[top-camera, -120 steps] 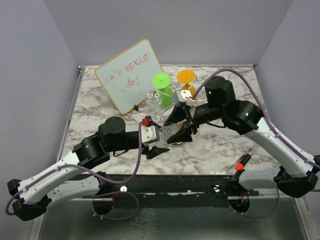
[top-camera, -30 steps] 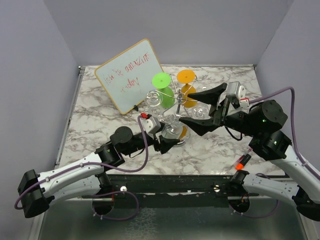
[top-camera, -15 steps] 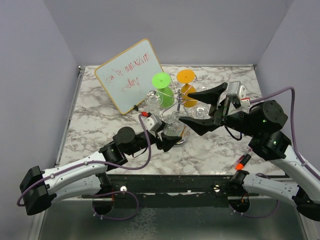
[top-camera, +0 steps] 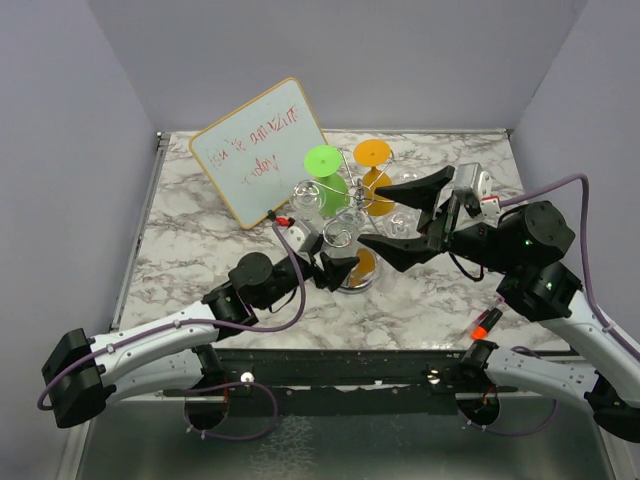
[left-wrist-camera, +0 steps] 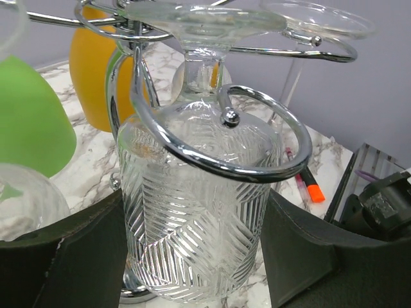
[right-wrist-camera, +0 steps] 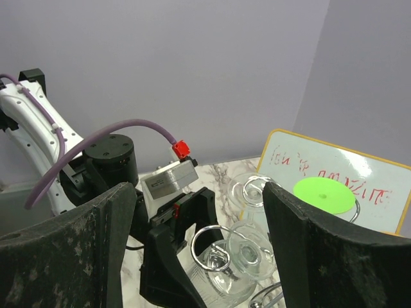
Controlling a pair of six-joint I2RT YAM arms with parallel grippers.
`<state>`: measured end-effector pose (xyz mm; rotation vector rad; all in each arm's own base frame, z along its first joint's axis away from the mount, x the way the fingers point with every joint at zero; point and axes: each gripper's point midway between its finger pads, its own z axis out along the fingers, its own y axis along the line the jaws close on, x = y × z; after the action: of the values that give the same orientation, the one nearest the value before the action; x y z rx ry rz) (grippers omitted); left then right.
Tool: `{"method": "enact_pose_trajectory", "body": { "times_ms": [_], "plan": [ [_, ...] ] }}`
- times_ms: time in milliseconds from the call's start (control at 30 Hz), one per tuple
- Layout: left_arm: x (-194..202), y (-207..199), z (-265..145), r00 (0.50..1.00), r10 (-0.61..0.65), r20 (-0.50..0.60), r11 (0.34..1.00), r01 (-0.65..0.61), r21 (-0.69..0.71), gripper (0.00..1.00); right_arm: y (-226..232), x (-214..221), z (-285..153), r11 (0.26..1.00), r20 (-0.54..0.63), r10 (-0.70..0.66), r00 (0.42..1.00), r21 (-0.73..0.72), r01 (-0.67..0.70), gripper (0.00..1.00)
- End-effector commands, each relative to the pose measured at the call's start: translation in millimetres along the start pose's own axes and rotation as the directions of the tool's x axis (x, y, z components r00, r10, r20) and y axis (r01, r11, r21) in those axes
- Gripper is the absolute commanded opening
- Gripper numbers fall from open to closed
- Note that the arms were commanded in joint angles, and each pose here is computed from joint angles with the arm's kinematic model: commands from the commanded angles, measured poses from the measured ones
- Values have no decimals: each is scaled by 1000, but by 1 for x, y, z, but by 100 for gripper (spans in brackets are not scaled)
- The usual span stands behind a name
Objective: Place the wine glass upside down on the wine glass rack
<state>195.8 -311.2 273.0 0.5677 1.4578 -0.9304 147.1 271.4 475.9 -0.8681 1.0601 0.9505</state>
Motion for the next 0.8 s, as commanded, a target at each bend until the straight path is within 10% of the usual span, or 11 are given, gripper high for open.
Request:
{"method": "enact_pose_trajectory", "body": {
  "times_ms": [0,767],
  "plan": [
    [-31,7,-2,990,-25,136,999,31,-44,36,1,-6,-2,1000,27,3,1000,7,-3,85],
    [-39,3,-34,974,10,224,1000,-10,-1,35,1,-2,0,1000,20,5,1000,5,-5,85]
  ]
}}
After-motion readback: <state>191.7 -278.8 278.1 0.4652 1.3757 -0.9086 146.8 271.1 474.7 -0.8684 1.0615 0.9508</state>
